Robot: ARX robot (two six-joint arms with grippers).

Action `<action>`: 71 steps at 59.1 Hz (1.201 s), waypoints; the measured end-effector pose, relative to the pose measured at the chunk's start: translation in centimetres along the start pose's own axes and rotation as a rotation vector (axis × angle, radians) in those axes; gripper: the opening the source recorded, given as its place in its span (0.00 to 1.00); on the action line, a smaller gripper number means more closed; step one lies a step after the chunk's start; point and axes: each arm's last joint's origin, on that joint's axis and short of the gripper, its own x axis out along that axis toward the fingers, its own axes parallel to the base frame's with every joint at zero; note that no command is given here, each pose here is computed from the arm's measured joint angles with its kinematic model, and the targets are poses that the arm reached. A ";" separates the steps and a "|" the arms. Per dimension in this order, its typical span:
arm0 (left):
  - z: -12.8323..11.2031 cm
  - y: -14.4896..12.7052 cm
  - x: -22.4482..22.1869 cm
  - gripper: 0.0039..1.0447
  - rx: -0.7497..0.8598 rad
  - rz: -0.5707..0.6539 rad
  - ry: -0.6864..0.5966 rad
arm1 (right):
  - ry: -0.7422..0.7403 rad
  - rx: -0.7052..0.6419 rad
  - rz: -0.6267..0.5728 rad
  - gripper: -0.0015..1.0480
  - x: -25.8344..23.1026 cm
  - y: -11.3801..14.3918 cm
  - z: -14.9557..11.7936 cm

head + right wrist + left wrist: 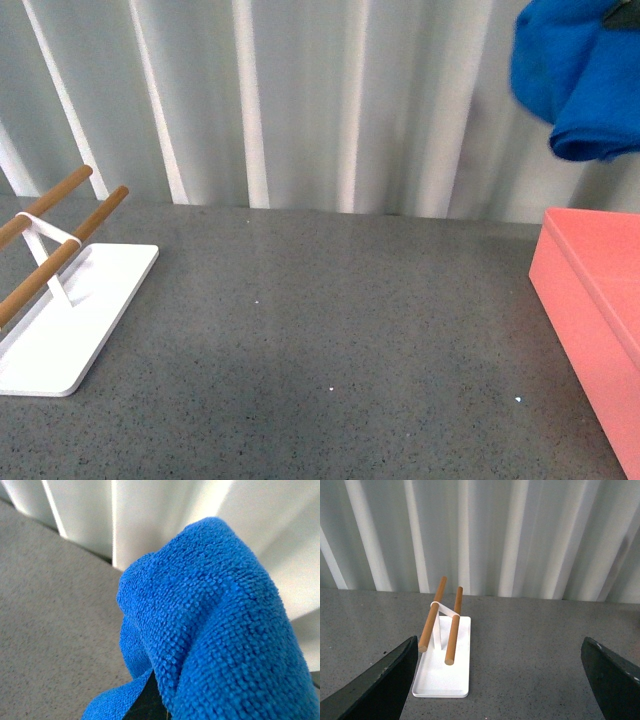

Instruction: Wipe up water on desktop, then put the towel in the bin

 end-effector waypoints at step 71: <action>0.0 0.0 0.0 0.94 0.000 0.000 0.000 | 0.611 0.347 -0.173 0.19 3.8 -6.0 -19.8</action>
